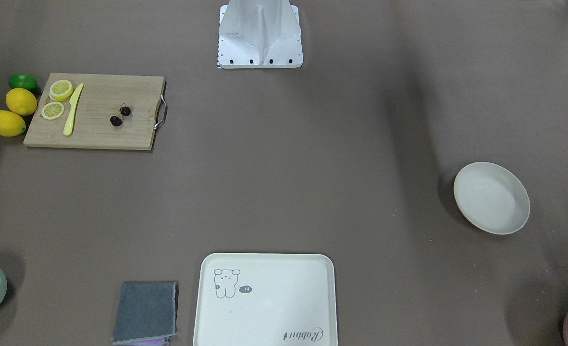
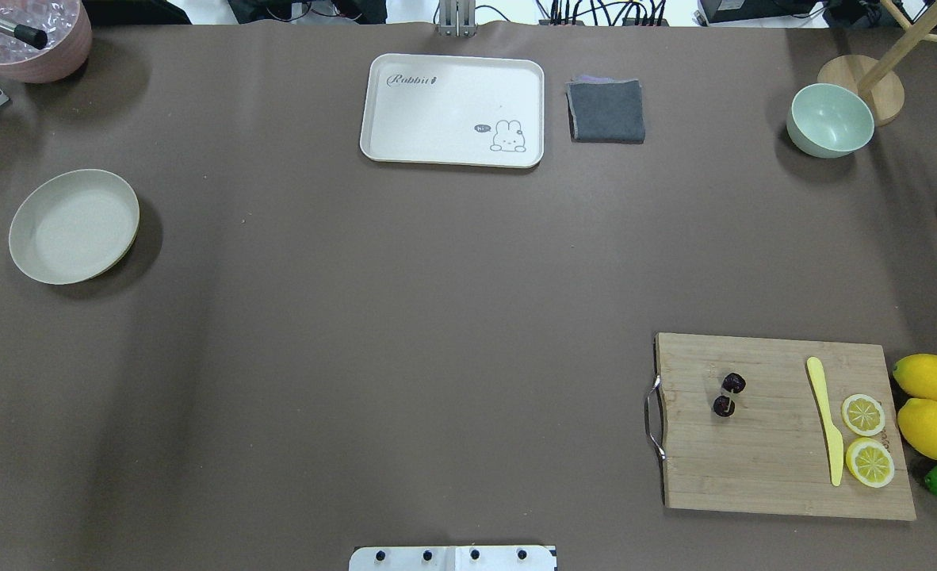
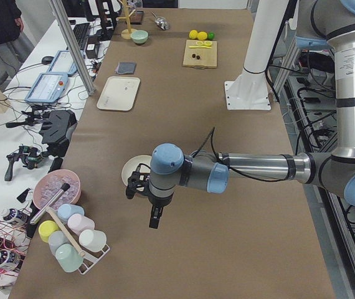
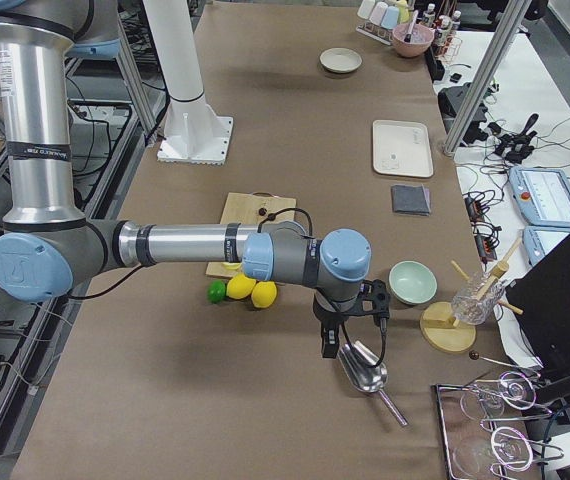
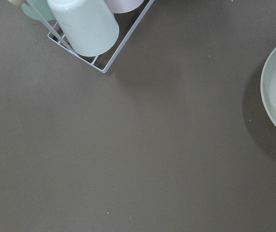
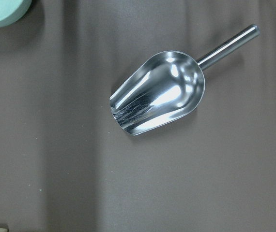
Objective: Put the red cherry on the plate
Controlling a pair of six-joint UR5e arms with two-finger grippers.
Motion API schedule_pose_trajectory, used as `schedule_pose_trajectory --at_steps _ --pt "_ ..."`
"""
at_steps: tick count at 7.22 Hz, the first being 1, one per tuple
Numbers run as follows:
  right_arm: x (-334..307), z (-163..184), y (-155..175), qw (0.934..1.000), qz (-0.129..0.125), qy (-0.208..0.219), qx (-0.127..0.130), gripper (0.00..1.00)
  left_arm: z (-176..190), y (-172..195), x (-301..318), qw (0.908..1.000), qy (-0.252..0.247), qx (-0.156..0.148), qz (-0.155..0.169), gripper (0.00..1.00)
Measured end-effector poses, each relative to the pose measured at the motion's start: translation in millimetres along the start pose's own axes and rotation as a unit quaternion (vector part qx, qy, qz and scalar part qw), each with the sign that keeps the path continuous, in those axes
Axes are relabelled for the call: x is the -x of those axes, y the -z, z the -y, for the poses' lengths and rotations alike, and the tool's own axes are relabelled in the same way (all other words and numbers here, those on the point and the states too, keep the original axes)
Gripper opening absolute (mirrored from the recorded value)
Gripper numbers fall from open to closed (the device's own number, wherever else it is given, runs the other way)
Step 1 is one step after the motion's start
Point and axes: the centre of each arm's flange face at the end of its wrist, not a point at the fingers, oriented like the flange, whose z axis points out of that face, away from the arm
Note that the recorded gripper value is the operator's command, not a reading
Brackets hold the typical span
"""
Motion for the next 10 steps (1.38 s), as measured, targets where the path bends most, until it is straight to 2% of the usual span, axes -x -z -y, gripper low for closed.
schedule_pose_trajectory --at_steps 10 --pt "0.9 -2.9 0.6 1.0000 0.000 0.000 -0.001 1.00 -0.1 2.9 -1.5 1.0000 -0.003 -0.003 -0.003 0.98"
